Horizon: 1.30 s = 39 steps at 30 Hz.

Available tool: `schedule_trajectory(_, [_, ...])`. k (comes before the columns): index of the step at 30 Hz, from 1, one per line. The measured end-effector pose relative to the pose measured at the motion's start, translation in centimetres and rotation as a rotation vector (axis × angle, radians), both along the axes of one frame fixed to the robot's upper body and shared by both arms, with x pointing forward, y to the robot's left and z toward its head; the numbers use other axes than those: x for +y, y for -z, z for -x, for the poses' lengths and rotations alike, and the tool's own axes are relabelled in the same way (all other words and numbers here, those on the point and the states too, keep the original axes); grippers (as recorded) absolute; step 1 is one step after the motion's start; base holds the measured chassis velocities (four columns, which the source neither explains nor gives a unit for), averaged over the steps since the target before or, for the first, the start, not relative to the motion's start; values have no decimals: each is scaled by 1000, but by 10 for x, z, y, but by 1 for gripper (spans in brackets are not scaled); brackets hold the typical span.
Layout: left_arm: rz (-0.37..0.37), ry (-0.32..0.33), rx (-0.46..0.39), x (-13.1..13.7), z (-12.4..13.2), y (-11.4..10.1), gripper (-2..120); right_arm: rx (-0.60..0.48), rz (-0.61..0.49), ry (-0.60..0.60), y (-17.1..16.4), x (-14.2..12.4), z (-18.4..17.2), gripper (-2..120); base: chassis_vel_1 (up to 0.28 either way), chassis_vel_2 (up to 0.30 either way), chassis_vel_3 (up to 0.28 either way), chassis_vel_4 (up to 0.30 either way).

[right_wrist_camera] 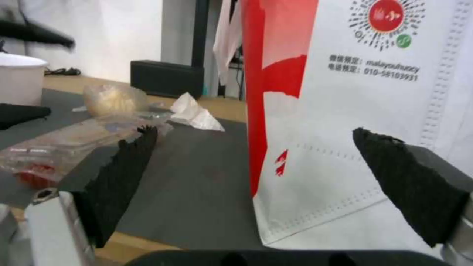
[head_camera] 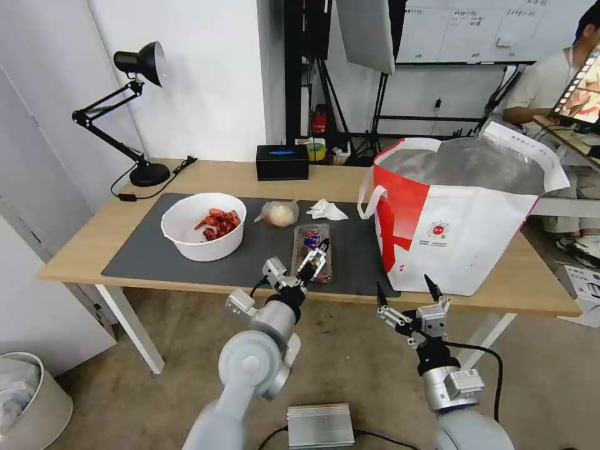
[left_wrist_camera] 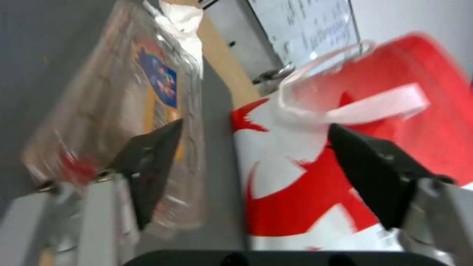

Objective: Pick up the trash from the table and place it into the takeout bag.

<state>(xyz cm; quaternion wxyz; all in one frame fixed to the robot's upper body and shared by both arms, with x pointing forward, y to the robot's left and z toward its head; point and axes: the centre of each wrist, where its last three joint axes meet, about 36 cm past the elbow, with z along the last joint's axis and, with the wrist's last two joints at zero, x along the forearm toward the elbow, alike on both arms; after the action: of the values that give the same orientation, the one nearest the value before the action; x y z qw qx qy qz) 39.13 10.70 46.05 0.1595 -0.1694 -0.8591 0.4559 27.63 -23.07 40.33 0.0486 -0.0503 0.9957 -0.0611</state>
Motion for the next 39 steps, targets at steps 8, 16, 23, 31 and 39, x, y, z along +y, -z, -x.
schedule_trajectory(8, [-302,73,-149,24,-18,9,47,6,-10,8,0,-2,2,100,0,0,0,0])
schedule_trajectory(16, [-471,167,-246,31,-22,26,17,28,-43,8,1,2,0,100,0,0,0,0])
schedule_trajectory(23, [-565,217,-310,38,-28,34,0,47,-60,7,2,4,-3,100,0,0,0,0])
schedule_trajectory(31, [-589,222,-318,40,-30,41,0,105,-186,-17,-8,10,-8,100,0,0,0,0])
schedule_trajectory(39, [-619,226,-315,38,-30,50,0,168,-437,-35,-36,16,-29,100,0,0,0,0])
